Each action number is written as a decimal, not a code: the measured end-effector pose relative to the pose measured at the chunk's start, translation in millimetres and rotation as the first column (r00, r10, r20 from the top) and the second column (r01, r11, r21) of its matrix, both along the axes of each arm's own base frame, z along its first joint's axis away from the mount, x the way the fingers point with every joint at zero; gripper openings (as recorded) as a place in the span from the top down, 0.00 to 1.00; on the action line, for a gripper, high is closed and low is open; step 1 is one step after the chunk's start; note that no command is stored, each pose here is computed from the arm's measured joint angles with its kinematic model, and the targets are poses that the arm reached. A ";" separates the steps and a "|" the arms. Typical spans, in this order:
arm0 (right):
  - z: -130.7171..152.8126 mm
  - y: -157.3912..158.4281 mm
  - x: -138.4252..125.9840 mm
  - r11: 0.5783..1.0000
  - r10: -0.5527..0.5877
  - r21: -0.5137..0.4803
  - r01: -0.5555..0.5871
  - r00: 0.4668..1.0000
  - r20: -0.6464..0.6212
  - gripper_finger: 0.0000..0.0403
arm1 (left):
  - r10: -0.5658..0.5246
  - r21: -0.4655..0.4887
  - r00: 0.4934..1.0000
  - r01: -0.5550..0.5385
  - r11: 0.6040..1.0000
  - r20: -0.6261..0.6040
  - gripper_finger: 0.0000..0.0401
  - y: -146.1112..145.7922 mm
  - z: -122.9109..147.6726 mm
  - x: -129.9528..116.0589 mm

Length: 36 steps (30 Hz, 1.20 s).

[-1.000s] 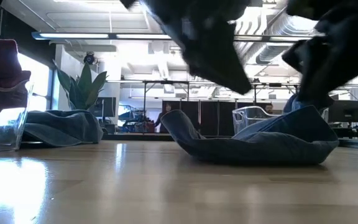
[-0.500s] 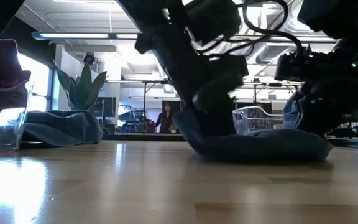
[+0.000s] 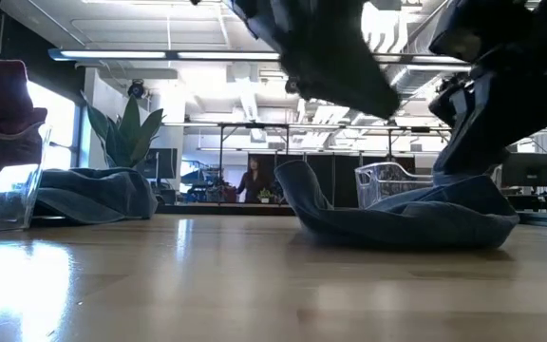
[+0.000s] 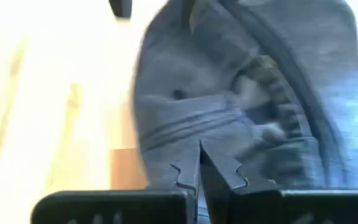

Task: Pick & Place hat
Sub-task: Put the top dark blue cap into the top transparent bin

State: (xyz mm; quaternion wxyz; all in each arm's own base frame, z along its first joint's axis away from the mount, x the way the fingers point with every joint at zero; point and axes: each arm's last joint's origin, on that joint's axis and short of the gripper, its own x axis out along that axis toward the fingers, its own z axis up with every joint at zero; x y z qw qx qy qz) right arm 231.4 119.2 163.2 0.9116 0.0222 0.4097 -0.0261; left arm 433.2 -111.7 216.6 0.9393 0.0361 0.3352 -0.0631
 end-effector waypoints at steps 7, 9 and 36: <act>-21.6 2.1 2.3 1.000 0.011 -0.011 -0.012 0.994 -0.104 0.99 | -0.049 -0.120 0.999 0.049 0.992 0.002 0.71 5.2 -56.4 28.6; -27.6 2.1 2.5 1.000 0.006 -0.006 -0.007 0.990 -0.137 0.99 | -0.031 -0.157 0.997 0.020 0.987 -0.070 0.71 13.6 -71.7 28.8; 0.4 11.5 -12.8 0.998 0.053 -0.018 -0.053 0.998 -0.034 1.00 | -0.019 -0.170 0.981 -0.015 0.985 -0.194 0.71 23.7 -7.6 -5.9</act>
